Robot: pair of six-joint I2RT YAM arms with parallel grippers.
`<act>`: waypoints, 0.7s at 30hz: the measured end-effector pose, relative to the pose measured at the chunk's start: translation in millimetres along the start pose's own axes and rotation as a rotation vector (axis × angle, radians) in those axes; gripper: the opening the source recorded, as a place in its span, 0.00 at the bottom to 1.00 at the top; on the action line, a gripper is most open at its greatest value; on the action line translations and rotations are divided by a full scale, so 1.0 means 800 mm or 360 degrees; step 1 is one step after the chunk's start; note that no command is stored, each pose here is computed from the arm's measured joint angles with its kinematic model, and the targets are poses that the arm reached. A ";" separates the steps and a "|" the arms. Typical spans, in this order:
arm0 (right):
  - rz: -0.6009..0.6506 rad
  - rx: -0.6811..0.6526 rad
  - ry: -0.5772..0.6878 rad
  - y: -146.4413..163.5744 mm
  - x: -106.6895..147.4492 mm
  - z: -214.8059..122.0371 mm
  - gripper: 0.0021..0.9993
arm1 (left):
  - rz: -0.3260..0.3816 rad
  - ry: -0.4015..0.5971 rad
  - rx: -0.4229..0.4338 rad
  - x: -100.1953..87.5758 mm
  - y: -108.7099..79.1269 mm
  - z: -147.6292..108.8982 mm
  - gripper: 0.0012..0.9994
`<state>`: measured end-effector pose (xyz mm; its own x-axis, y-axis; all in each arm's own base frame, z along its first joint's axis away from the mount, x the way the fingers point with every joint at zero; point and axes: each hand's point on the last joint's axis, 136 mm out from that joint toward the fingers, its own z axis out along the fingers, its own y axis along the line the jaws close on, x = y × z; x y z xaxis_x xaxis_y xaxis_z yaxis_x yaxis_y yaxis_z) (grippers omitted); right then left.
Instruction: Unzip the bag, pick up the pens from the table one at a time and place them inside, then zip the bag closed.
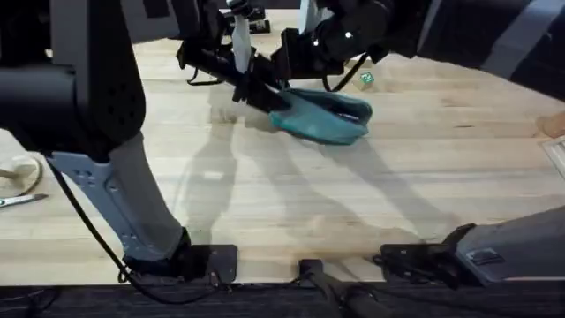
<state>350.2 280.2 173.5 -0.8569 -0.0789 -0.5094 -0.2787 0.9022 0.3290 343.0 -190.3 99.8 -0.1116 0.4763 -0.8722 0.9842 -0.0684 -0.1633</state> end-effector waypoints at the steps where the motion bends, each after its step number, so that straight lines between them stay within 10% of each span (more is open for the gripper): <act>1: 0.0000 0.0001 0.0000 0.000 0.000 0.000 0.03 | 0.0004 0.0001 -0.0001 0.000 0.000 0.000 0.16; 21: 0.0127 0.0079 0.0064 -0.052 -0.003 -0.005 0.03 | 0.0008 -0.0017 -0.0002 -0.002 0.001 0.000 0.04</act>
<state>362.0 241.2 164.7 -0.8925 -0.0219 -0.4506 -0.1877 0.9262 0.3269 343.7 -191.4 101.4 -0.1082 0.4664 -0.8780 0.9849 -0.0699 -0.1585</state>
